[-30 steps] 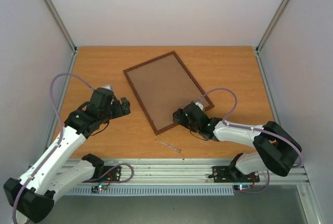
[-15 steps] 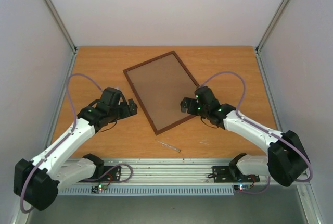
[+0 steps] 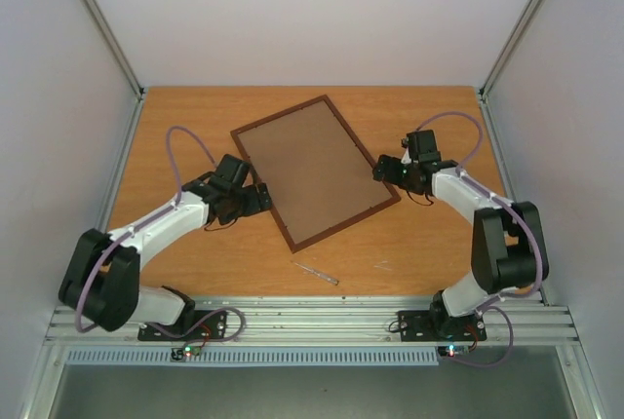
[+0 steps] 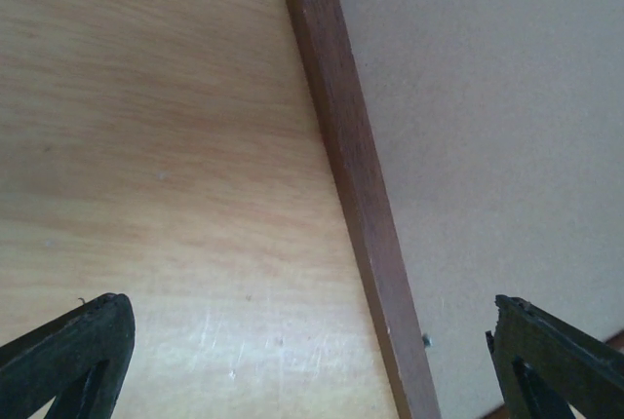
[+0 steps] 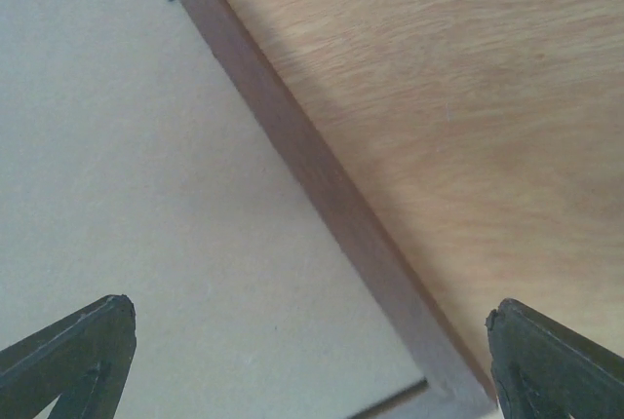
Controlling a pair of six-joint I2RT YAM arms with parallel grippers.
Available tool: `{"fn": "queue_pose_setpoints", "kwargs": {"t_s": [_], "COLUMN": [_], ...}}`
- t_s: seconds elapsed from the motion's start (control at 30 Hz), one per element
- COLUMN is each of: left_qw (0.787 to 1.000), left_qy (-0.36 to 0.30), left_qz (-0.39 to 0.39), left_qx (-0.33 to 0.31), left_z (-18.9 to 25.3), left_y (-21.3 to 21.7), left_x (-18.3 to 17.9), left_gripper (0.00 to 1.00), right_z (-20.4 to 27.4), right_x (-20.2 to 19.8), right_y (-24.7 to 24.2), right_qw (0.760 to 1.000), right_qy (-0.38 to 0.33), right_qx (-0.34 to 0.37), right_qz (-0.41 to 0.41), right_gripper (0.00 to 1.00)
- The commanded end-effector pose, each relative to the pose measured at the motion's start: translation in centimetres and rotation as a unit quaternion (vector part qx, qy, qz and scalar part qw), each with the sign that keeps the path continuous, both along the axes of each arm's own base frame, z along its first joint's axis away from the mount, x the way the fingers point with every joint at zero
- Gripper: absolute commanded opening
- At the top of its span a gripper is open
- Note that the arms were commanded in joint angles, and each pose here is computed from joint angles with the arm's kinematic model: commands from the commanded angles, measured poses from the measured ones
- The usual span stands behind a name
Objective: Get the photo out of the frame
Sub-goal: Turn over the photo frame at the center of the board.
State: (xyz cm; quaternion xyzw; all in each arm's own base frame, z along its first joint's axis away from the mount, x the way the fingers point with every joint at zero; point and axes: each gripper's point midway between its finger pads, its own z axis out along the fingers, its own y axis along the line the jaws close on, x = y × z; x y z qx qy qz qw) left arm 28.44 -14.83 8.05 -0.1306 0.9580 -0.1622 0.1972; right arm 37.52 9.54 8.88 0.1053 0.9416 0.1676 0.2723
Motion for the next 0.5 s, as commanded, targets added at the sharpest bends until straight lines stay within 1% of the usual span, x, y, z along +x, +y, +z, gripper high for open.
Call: {"fn": "queue_pose_setpoints", "kwargs": {"t_s": [0.0, 0.23, 0.47], "left_qw": [0.999, 1.0, 0.999], "left_qy": [-0.026, 0.009, 0.024], "left_qz": [-0.01, -0.021, -0.03], "left_qx": [-0.016, -0.015, -0.008], "left_z": [0.6, -2.1, -3.4], "left_y": [-1.7, -3.2, -3.9], "left_x": [3.1, 4.6, 5.7], "left_gripper": [0.99, 0.99, 0.99], "right_z": [-0.2, -3.1, -4.6], "right_x": [2.2, 2.7, 1.3], "right_y": [0.8, 1.3, 2.2], "right_qw": [0.999, 0.997, 0.994], "right_qy": [-0.002, 0.037, 0.066], "right_qx": [0.026, 0.032, 0.061], "right_qz": [0.043, 0.059, 0.068], "right_gripper": [0.98, 0.99, 0.98]}}
